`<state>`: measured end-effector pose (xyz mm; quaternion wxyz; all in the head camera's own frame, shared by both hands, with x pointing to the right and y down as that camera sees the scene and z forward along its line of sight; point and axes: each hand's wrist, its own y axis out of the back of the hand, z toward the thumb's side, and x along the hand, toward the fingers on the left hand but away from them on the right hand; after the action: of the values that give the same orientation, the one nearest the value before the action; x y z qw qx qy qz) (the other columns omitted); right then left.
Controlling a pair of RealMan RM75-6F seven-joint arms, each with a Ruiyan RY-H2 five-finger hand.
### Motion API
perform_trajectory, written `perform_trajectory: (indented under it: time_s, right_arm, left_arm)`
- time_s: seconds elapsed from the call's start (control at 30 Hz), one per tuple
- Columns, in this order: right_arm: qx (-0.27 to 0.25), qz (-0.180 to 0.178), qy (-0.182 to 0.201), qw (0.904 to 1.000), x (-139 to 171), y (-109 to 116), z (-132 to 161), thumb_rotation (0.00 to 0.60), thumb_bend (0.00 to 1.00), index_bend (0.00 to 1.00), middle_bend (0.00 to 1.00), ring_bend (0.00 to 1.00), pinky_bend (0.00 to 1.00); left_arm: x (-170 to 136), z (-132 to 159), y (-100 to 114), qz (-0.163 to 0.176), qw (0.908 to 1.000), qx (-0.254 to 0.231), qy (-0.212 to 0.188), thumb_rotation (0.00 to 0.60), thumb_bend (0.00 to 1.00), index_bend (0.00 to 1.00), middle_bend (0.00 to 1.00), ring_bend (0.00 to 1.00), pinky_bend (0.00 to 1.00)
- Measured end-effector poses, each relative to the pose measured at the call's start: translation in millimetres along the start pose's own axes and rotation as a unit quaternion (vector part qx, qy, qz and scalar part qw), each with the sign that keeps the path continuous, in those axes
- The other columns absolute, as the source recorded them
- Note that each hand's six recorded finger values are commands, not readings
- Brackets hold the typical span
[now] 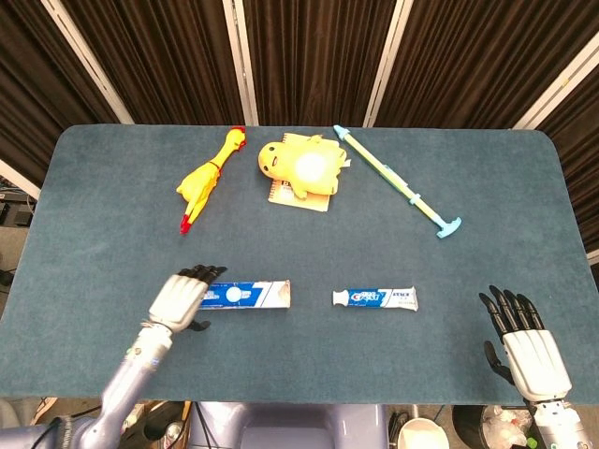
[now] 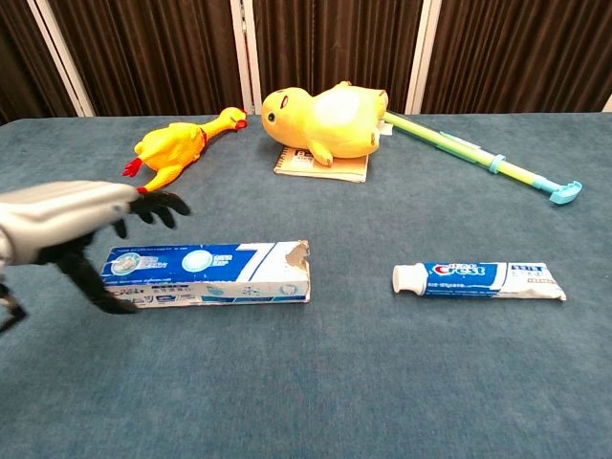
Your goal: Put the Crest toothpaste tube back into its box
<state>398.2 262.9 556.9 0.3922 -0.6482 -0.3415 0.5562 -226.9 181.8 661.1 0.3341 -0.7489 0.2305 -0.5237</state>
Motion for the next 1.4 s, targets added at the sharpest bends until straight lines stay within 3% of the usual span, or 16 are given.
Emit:
perform_trajectory:
  time_s: [0.13, 0.37, 0.6, 0.8, 1.17, 1.3, 1.4]
  right_arm:
    - [-0.003, 0.0, -0.001, 1.0, -0.1, 0.1, -0.2, 0.6, 0.49, 0.0, 0.0, 0.0, 0.08]
    - [-0.005, 0.001, -0.001, 1.0, 0.2, 0.3, -0.3, 0.6, 0.49, 0.0, 0.0, 0.0, 0.08]
    - [-0.007, 0.0, -0.002, 1.0, 0.5, 0.6, -0.1, 0.6, 0.49, 0.0, 0.0, 0.0, 0.08]
    - [-0.005, 0.001, -0.002, 1.0, 0.7, 0.3, -0.5, 0.6, 0.49, 0.0, 0.0, 0.0, 0.08]
    - [0.001, -0.003, 0.001, 1.0, -5.4, 3.9, 2.4, 0.6, 0.49, 0.0, 0.0, 0.0, 0.08]
    - [0.015, -0.004, 0.011, 0.9998, -17.4, 5.5, 8.9, 0.6, 0.49, 0.1, 0.13, 0.07, 0.08]
    - [0.028, 0.005, 0.023, 0.9993, -30.5, 3.3, 19.5, 0.6, 0.49, 0.11, 0.15, 0.09, 0.08]
  left_arm:
    - [13.5, 15.8, -3.9, -0.001, 1.0, -0.001, 0.003, 0.6, 0.19, 0.18, 0.27, 0.26, 0.36]
    - [22.5, 17.9, -10.6, -0.002, 0.9999, 0.003, 0.016, 0.6, 0.21, 0.2, 0.3, 0.29, 0.38]
    - [25.7, 10.9, -17.8, -0.004, 0.9995, 0.006, 0.031, 0.6, 0.4, 0.37, 0.51, 0.49, 0.52]
    - [22.4, 3.4, -13.0, 0.007, 0.9995, 0.006, 0.03, 0.6, 0.42, 0.4, 0.54, 0.51, 0.54]
    - [4.9, -14.9, 29.7, 0.09, 0.9939, 0.054, -0.031, 0.6, 0.42, 0.4, 0.54, 0.51, 0.54]
    - [-3.6, -22.2, 53.3, 0.137, 0.9859, 0.072, -0.062, 0.6, 0.42, 0.4, 0.54, 0.51, 0.54]
    - [-10.4, -32.4, 69.9, 0.163, 0.9822, 0.062, -0.07, 0.6, 0.42, 0.4, 0.54, 0.51, 0.54]
